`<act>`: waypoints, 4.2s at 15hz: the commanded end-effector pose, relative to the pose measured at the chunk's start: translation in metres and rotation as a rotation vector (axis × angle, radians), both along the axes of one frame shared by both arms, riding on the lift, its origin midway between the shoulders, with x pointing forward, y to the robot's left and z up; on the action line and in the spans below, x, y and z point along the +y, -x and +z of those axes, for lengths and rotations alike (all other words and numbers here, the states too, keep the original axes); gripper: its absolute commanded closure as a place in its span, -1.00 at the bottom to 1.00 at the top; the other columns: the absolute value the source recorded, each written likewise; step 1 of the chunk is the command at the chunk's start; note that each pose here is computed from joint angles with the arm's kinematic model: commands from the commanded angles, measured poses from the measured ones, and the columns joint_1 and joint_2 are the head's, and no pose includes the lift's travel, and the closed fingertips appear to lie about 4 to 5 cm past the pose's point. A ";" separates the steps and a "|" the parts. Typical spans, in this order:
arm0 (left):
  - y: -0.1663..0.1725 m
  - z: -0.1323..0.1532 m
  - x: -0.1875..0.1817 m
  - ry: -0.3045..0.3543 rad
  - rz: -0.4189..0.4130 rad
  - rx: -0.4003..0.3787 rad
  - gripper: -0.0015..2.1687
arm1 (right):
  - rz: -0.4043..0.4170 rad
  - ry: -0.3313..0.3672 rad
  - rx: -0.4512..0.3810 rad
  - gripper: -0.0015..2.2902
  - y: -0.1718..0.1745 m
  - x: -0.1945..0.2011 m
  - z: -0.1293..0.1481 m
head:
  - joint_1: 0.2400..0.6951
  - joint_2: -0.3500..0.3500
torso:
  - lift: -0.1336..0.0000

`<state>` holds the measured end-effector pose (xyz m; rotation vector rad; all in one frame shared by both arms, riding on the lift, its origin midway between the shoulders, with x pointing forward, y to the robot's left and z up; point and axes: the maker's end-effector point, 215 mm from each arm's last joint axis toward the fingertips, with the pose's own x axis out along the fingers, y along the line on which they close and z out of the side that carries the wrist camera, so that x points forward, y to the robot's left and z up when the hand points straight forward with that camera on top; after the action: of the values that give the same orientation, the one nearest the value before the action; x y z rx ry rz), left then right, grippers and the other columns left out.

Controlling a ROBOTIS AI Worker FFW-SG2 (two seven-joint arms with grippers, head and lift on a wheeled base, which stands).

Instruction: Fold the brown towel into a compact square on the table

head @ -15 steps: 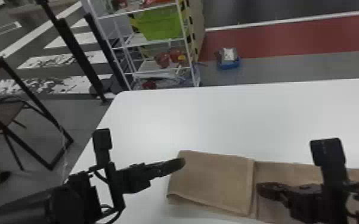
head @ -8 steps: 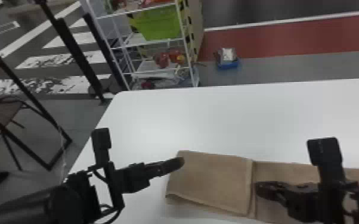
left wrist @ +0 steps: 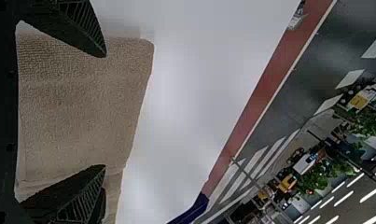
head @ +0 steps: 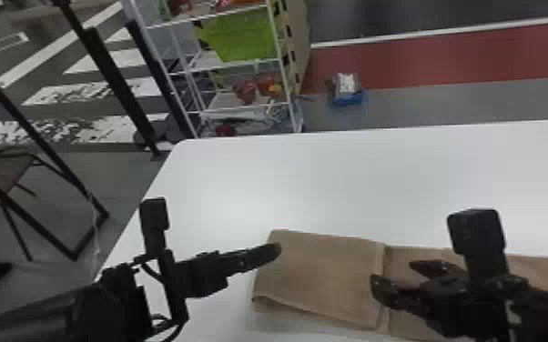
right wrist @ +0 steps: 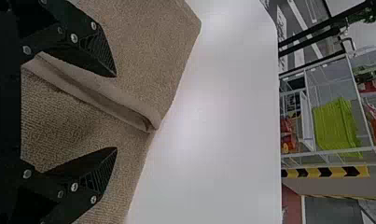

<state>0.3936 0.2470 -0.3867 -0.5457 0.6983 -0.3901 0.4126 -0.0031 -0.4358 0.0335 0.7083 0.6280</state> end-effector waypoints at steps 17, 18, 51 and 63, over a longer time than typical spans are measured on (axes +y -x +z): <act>0.002 0.003 -0.005 0.015 -0.012 -0.006 -0.97 | 0.031 0.224 0.136 -0.72 0.012 0.007 -0.017 | 1.00 0.99 | -0.84; 0.001 0.003 -0.005 0.014 -0.012 -0.007 -0.97 | 0.028 0.212 0.118 -0.72 0.007 0.009 -0.012 | 1.00 0.98 | -0.84; 0.008 0.006 -0.009 0.021 -0.024 -0.005 -0.97 | 0.090 0.116 0.210 -0.58 0.017 0.032 -0.021 | 1.00 1.00 | -0.84; 0.011 0.006 -0.010 0.027 -0.029 -0.002 -0.97 | 0.094 0.112 0.176 -0.57 0.004 0.040 -0.009 | 1.00 1.00 | -0.84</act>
<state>0.3837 0.2381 -0.3811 -0.5590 0.6985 -0.4279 0.4094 0.0370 -0.4427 -0.0475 0.9100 0.6786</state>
